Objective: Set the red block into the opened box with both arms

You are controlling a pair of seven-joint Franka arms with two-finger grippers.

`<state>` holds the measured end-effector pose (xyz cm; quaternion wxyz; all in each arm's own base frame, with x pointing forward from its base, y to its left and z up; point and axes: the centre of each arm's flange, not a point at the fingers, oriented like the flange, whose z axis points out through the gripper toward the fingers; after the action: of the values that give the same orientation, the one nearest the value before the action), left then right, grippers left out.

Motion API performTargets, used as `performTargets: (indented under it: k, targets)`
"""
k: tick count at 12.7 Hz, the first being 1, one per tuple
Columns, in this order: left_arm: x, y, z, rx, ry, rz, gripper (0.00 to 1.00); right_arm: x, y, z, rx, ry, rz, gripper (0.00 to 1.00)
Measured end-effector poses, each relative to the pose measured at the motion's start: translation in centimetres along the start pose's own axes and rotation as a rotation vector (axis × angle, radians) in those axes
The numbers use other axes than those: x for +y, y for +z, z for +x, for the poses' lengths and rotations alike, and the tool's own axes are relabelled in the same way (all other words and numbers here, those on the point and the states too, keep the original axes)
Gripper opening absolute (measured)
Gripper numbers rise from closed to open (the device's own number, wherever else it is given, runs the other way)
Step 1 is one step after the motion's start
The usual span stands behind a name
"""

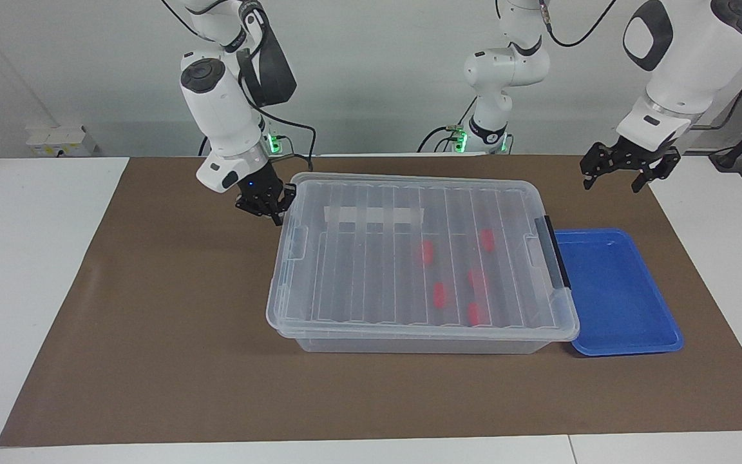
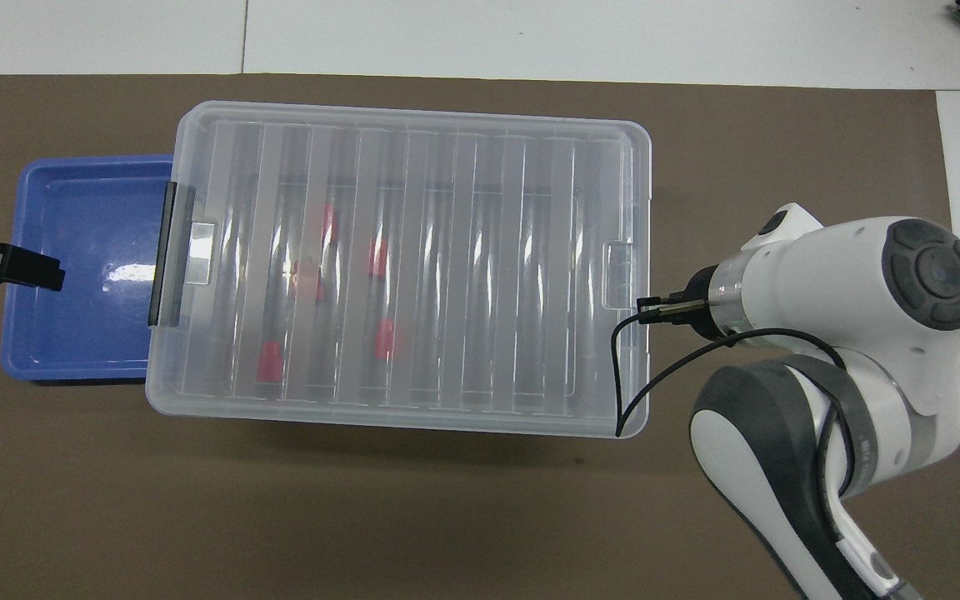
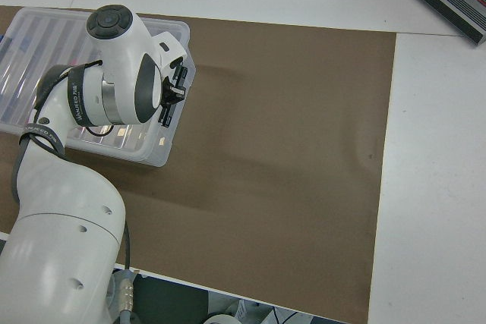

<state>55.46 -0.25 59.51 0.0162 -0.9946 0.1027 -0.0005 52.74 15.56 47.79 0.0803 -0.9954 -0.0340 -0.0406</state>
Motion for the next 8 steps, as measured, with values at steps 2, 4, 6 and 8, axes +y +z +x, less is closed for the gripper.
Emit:
performTargets:
  k: [2, 4, 6, 8]
  targets:
    - [0.1, 0.0, 0.0, 0.000, 0.001, 0.000, 1.00, 1.3, -1.3, -0.3, -0.003, 0.027, -0.004, 0.01]
    - [-0.2, 0.0, 0.0, 0.000, -0.003, 0.000, 1.00, 3.4, -2.7, -0.6, -0.007, 0.038, -0.052, 0.01]
    - [-0.5, 0.0, -0.1, 0.000, -0.009, 0.000, 1.00, 5.0, -3.7, -0.8, 0.006, 0.062, -0.124, 0.21]
    - [-0.6, 0.0, -0.1, 0.000, -0.012, 0.000, 1.00, 6.5, -4.9, -0.4, 0.022, 0.127, -0.144, 0.48]
